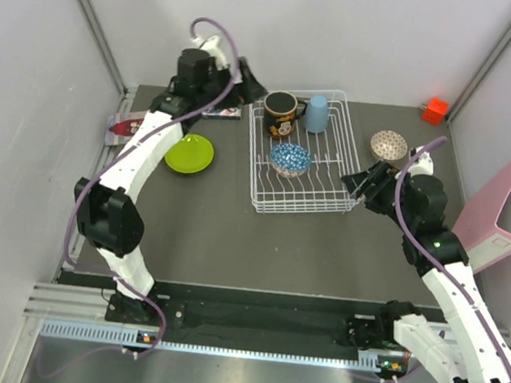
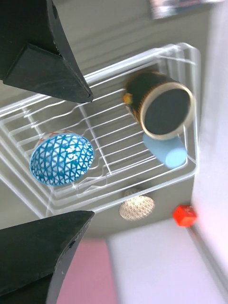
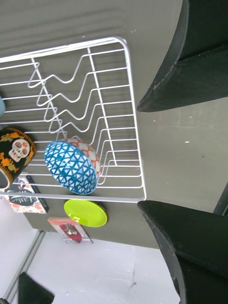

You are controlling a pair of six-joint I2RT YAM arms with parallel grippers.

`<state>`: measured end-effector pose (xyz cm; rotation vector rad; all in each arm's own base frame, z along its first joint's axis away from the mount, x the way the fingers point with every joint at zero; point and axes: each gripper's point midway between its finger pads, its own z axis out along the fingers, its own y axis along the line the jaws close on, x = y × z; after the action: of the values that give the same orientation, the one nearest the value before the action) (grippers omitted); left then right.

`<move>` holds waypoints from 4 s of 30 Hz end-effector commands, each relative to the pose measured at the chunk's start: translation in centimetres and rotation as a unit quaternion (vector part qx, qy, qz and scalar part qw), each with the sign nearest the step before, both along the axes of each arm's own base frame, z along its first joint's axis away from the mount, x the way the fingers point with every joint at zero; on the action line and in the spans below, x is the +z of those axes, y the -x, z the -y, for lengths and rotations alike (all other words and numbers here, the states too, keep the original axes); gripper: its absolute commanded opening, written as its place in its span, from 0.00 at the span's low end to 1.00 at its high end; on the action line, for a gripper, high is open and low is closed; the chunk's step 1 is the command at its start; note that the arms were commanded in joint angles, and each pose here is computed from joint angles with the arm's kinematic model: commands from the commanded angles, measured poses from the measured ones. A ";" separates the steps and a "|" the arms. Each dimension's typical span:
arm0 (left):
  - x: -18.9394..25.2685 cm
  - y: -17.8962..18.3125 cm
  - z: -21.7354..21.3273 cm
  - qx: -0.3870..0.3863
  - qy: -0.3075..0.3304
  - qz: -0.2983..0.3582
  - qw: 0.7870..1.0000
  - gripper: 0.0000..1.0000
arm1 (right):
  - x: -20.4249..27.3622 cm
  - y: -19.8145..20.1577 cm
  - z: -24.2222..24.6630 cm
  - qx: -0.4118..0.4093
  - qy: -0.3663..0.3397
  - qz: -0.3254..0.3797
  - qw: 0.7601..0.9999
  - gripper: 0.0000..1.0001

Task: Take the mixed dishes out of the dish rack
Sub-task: Pick up the bowl from the dish rack.

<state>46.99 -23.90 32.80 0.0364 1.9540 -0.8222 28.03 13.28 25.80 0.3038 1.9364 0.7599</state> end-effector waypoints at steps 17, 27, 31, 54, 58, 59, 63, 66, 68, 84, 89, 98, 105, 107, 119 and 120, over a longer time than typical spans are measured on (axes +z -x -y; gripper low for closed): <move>-5.4 2.0 -9.9 0.333 0.001 -0.127 0.934 0.99 | 0.3 -0.1 0.0 -0.008 -0.010 0.023 1.000 0.75; -8.0 2.0 -5.0 0.135 0.091 -0.220 0.962 0.97 | 0.0 -0.2 0.4 -0.017 -0.005 0.023 1.000 0.75; -8.3 1.9 -3.9 0.145 0.046 -0.205 0.967 0.98 | -0.3 -0.3 0.2 -0.015 -0.004 0.018 1.000 0.75; -16.7 3.1 3.7 0.136 -0.062 -0.300 0.942 0.53 | -2.0 -0.4 0.1 -0.009 0.007 0.007 1.000 0.75; -17.3 3.0 4.2 0.132 -0.061 -0.304 0.942 0.46 | -2.2 -0.4 0.1 -0.008 0.006 0.004 1.000 0.75; -17.4 2.9 4.2 0.133 -0.061 -0.305 0.941 0.42 | -2.4 -0.4 0.0 -0.007 0.008 0.002 1.000 0.75; -18.0 3.0 4.8 0.125 -0.064 -0.308 0.941 0.39 | -2.7 -0.4 0.1 -0.007 0.009 0.000 1.000 0.75; -18.4 3.3 5.4 0.111 -0.060 -0.316 0.940 0.38 | -2.8 -0.5 0.0 -0.007 0.010 -0.002 1.000 0.75; -18.8 3.4 5.6 0.106 -0.060 -0.321 0.939 0.38 | -2.8 -0.5 0.0 -0.006 0.010 -0.003 1.000 0.75; -15.9 3.9 6.3 0.082 -0.047 -0.289 0.953 0.00 | -2.3 -0.6 0.2 -0.010 0.014 0.002 1.000 0.75; -9.3 3.9 6.5 0.084 -0.058 -0.196 0.975 0.00 | 0.4 -1.1 1.1 -0.025 0.041 0.021 0.999 0.80; -4.8 6.3 8.1 0.069 -0.139 -0.057 0.986 0.00 | 3.6 -2.6 0.2 0.003 0.070 -0.002 0.998 0.85; -5.6 8.2 9.4 0.053 -0.151 -0.054 0.986 0.00 | 3.3 -4.3 -1.5 0.029 0.073 -0.025 0.997 0.85; -5.8 8.6 9.9 0.045 -0.150 -0.055 0.986 0.00 | 3.1 -4.8 -2.0 0.035 0.077 -0.030 0.996 0.85; -6.0 10.0 12.1 0.016 -0.144 -0.060 0.988 0.00 | -1.0 -5.6 -5.4 0.089 0.113 -0.068 0.987 0.81; -6.1 10.0 12.1 0.015 -0.145 -0.061 0.987 0.00 | -1.1 -5.7 -5.5 0.087 0.117 -0.069 0.987 0.80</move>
<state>36.65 -34.54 22.74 0.1523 2.2804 -0.4157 32.79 17.10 23.04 0.1228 2.2274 0.6128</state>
